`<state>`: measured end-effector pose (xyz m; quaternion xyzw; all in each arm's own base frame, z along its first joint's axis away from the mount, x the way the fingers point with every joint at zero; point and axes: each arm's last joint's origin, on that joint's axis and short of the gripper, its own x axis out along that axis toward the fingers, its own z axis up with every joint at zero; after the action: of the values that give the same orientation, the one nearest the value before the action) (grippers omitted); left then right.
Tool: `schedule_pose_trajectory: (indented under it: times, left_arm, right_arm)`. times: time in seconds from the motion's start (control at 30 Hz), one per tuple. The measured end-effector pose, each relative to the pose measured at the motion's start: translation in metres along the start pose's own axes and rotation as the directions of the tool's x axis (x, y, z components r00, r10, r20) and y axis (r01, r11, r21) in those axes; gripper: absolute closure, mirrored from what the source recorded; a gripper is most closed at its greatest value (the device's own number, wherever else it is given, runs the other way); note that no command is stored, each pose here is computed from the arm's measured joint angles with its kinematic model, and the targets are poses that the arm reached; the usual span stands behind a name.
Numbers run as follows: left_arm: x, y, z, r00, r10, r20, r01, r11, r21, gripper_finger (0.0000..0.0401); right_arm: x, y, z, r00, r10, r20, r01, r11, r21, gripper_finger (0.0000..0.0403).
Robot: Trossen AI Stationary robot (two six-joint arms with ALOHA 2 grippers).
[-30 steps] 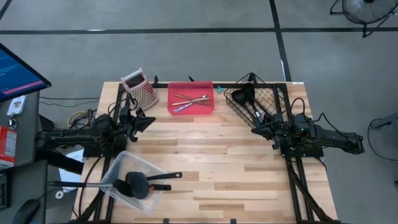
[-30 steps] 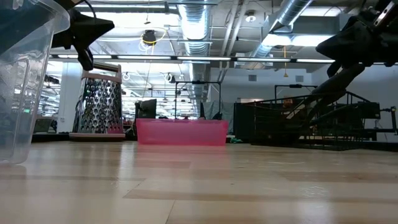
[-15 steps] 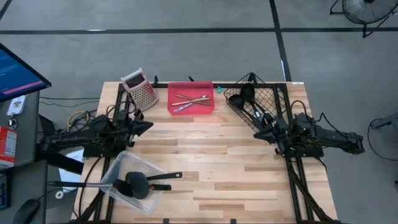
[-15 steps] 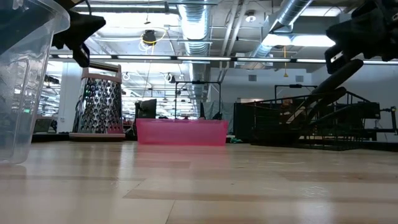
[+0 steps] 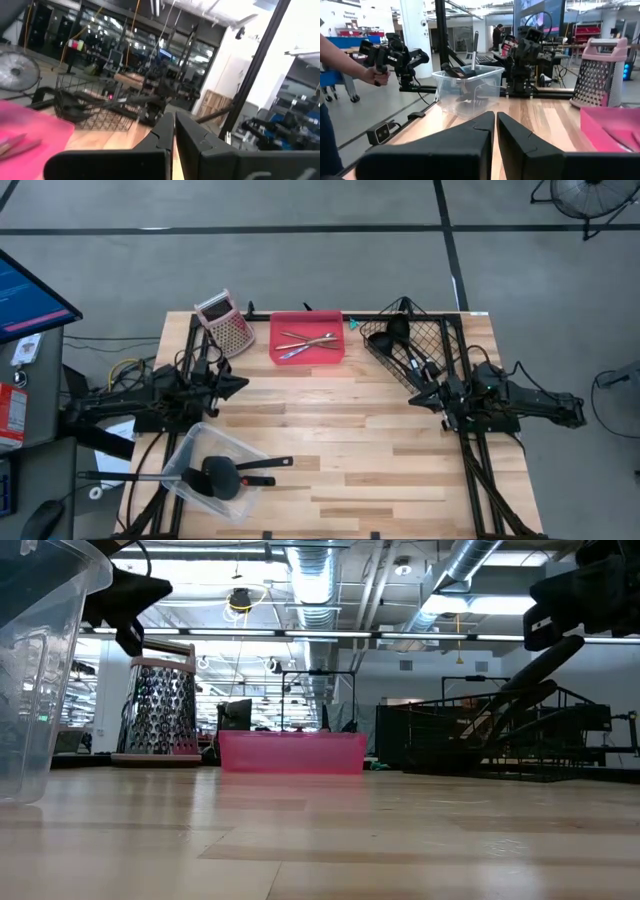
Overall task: Pick & Place Kitchen Items
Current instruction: Return to Home Position
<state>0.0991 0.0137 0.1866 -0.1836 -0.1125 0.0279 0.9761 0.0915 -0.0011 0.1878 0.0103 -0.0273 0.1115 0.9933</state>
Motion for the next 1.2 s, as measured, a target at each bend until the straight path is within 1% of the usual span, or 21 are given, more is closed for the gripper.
schedule_pose_trajectory:
  times: [0.17,1.2]
  left_arm:
    - [0.0003,-0.0002,0.0006,1.000,-0.001,0.007,0.001,1.000,-0.003,0.0400]
    - [0.0010,-0.0003,0.0009,1.000,-0.003,0.009,0.003,1.000,-0.006,0.0400]
  right_arm:
    - [0.0000,-0.0001,-0.0011,1.000,-0.001,-0.011,0.002,0.999,0.049,0.0381]
    - [0.0000,-0.0001,-0.0015,1.000,-0.002,-0.015,0.003,0.999,0.050,0.0381]
